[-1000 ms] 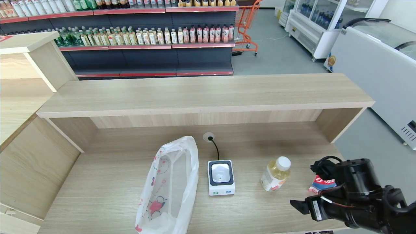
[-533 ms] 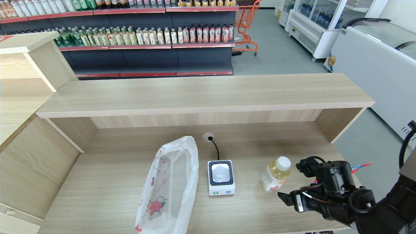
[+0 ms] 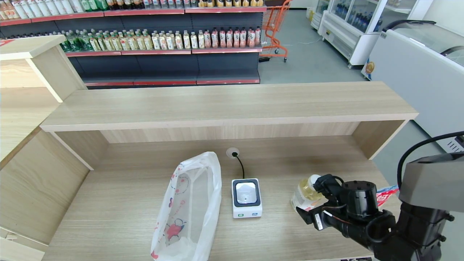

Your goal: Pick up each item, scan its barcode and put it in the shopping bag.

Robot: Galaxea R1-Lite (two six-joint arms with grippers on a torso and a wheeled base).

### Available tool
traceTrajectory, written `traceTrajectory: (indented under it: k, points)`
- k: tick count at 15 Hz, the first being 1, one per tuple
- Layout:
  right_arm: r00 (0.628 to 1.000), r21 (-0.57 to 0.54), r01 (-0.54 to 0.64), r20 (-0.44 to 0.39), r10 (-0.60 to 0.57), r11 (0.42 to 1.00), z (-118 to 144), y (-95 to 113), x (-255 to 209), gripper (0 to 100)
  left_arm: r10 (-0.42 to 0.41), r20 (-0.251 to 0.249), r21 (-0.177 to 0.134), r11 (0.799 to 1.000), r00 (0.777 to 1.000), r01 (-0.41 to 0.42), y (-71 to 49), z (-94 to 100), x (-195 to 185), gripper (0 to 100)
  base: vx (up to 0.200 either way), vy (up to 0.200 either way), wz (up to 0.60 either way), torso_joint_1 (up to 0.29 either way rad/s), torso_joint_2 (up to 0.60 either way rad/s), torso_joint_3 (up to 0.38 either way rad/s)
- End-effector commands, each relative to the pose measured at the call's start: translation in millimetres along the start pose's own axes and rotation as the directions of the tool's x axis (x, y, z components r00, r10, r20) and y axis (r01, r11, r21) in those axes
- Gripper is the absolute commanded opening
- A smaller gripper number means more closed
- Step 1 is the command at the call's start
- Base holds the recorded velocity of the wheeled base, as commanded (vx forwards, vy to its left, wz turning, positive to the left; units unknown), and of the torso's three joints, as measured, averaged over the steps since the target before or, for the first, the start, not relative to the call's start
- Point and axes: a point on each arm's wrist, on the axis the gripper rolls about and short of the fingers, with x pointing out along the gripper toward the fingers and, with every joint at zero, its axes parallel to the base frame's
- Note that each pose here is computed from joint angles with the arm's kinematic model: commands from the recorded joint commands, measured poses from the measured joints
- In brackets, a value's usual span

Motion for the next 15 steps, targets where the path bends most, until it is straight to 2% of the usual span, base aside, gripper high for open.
traceTrajectory:
  k: [1,7,15]
  points:
    - [0.999,-0.030,-0.025,-0.021,0.024,0.999,-11,4,10,100,0.000,0.000,0.000,1.000,1.000,0.000,0.0,0.0,0,100,0.000,0.000,0.00,0.000,0.00,0.000]
    - [0.996,-0.104,-0.027,0.083,0.035,0.994,-12,11,33,100,0.000,0.000,0.001,1.000,1.000,0.000,0.0,0.0,0,100,0.000,0.000,0.00,0.000,0.00,0.000]
    - [0.977,-0.128,-0.072,0.191,0.095,0.989,-3,15,52,100,0.002,0.000,0.000,1.000,1.000,-0.002,0.0,0.0,0,100,0.000,0.000,0.00,0.000,0.00,0.000]
